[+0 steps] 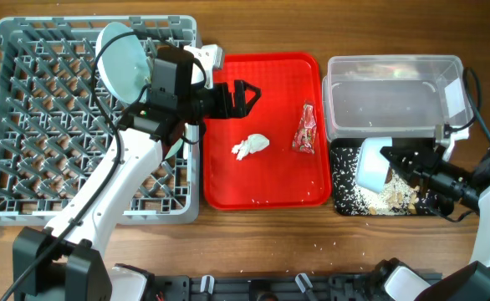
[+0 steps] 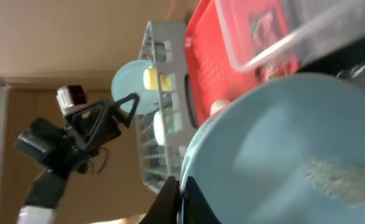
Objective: Sort waste into correct bins and load items into the dishwasher rack
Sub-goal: 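Tip the bowl with the right gripper to pour rice onto the black tray, then bring the emptied bowl back over the red tray with the right gripper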
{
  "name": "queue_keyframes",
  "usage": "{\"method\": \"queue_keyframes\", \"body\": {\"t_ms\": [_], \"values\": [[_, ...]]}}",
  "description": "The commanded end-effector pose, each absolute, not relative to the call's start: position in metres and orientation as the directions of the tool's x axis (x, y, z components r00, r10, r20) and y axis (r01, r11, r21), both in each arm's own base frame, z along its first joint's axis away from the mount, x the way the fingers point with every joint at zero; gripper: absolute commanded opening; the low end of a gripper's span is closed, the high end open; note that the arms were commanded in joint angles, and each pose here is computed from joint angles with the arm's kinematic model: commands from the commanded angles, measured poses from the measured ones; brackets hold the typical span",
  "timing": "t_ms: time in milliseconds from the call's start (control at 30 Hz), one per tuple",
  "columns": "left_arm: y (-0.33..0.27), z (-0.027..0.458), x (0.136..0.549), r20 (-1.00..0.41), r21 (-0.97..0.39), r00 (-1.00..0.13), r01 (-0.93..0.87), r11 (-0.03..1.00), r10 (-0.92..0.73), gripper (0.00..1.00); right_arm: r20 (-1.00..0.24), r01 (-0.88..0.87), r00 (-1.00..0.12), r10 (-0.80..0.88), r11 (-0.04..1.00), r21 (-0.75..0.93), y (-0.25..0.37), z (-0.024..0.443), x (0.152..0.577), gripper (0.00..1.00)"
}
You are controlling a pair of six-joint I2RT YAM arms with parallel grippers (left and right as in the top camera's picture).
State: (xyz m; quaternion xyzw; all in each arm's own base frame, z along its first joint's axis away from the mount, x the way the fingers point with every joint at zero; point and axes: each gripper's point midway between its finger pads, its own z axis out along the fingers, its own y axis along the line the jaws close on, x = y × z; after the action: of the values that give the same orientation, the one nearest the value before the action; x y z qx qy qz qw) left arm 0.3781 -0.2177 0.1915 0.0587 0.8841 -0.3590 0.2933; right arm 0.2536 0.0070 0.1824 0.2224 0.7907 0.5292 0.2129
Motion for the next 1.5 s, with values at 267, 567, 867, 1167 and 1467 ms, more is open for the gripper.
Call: {"method": "queue_keyframes", "body": {"t_ms": [267, 567, 867, 1167, 1467], "values": [[-0.219, 0.199, 0.375, -0.565, -0.610, -0.817, 0.322, 0.724, -0.113, 1.00, -0.253, -0.153, -0.782, 0.570, 0.218, 0.964, 0.020, 0.230, 0.254, 0.04], [-0.219, 0.199, 0.375, -0.565, -0.610, -0.817, 0.322, 0.724, -0.113, 1.00, -0.282, -0.145, -0.790, 0.544, 0.281, 0.948, 0.020, 0.220, 0.252, 0.04], [-0.219, 0.199, 0.375, -0.565, -0.610, -0.817, 0.323, 0.724, -0.112, 1.00, -0.231, -0.081, -0.802, 0.550, 0.284, 0.955, 0.018, 0.212, 0.253, 0.04], [-0.219, 0.199, 0.375, -0.565, -0.610, -0.817, 0.322, 0.724, -0.113, 1.00, -0.299, -0.087, -0.895, 0.331, 0.528, 0.845, 0.055, 0.191, 0.226, 0.05], [-0.219, 0.199, 0.375, -0.565, -0.610, -0.817, 0.322, 0.724, -0.113, 1.00, -0.499, 0.062, -0.830, 0.251, 0.930, 0.363, 0.091, 0.177, 0.237, 0.04]]}}
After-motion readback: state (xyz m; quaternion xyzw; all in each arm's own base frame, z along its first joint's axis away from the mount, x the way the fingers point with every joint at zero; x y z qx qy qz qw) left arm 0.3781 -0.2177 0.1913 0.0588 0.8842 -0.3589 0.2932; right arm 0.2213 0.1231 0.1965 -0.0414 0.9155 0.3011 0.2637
